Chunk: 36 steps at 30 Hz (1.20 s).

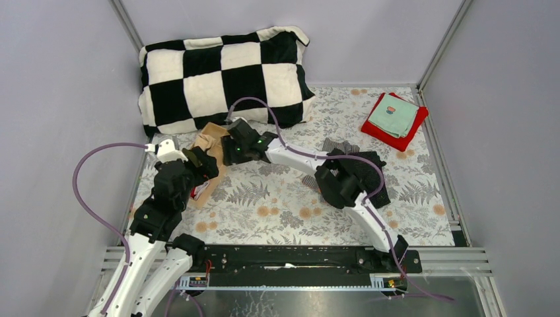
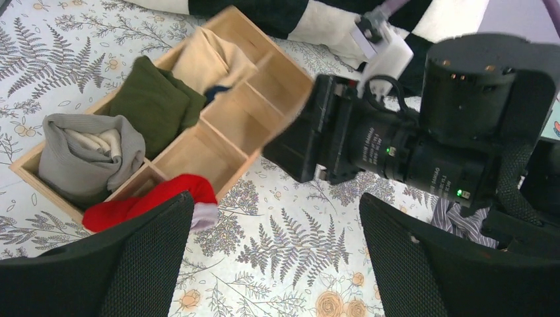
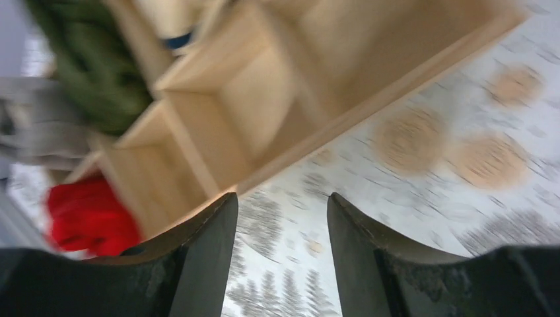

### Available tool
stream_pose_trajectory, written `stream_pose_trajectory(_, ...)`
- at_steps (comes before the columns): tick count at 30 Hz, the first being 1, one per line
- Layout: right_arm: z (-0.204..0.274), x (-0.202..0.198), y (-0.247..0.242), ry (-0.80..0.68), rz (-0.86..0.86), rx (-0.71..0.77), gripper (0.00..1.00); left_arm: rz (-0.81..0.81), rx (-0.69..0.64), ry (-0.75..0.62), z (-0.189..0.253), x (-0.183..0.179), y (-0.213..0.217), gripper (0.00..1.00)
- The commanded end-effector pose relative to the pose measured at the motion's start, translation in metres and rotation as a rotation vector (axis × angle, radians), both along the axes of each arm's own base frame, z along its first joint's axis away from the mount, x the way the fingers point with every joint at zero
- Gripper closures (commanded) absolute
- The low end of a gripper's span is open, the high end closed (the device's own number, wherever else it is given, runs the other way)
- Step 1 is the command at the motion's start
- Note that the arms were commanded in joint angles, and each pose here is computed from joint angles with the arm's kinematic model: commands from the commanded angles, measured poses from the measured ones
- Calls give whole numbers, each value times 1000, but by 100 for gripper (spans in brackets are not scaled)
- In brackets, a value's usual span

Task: Roll the underwear
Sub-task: Move the storage box to the corner of the board, then pick up the underwear.

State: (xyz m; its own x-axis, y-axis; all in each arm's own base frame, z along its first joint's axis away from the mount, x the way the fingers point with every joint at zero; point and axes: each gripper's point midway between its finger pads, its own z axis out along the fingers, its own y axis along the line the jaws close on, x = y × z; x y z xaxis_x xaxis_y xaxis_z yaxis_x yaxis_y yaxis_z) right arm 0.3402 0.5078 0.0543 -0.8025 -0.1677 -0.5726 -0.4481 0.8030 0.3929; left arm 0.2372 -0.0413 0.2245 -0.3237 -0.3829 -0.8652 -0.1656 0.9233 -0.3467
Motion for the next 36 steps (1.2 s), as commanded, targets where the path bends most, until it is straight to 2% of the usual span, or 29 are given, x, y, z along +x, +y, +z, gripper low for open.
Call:
stream_pose_trajectory(1, 48, -12, 54, -46, 162, 171, 39, 8, -11, -37, 7, 6, 0, 1)
stream_pose_trajectory(4, 58, -19, 47, -71, 210, 179, 36, 9, -9, -35, 7, 6, 0, 1)
stream_pose_trajectory(7, 70, -13, 4, -141, 126, 89, 35, 11, -10, -35, 7, 7, 1, 1)
stream_pose_trajectory(10, 70, 1, -70, -177, -30, -54, 33, 14, -13, -37, 7, 6, 2, 1)
stream_pose_trajectory(13, 79, 3, -150, -180, -184, -117, 28, 14, -15, -40, 8, 7, 2, 1)
stream_pose_trajectory(16, 86, -1, -230, -176, -326, -214, 24, 8, -18, -39, 7, 7, 2, 1)
stream_pose_trajectory(19, 85, -16, -298, -158, -446, -400, 23, 3, -20, -37, 7, 7, 1, 1)
stream_pose_trajectory(22, 82, -29, -350, -123, -565, -547, 17, 1, -23, -40, 8, 7, 0, 1)
stream_pose_trajectory(25, 75, -37, -383, -94, -646, -615, 15, -2, -24, -38, 7, 7, 0, 1)
stream_pose_trajectory(29, 55, -40, -403, -41, -687, -655, 14, -6, -24, -39, 7, 8, -1, 1)
stream_pose_trajectory(36, 31, -28, -409, -22, -708, -693, 20, -14, -27, -35, 6, 8, -2, 1)
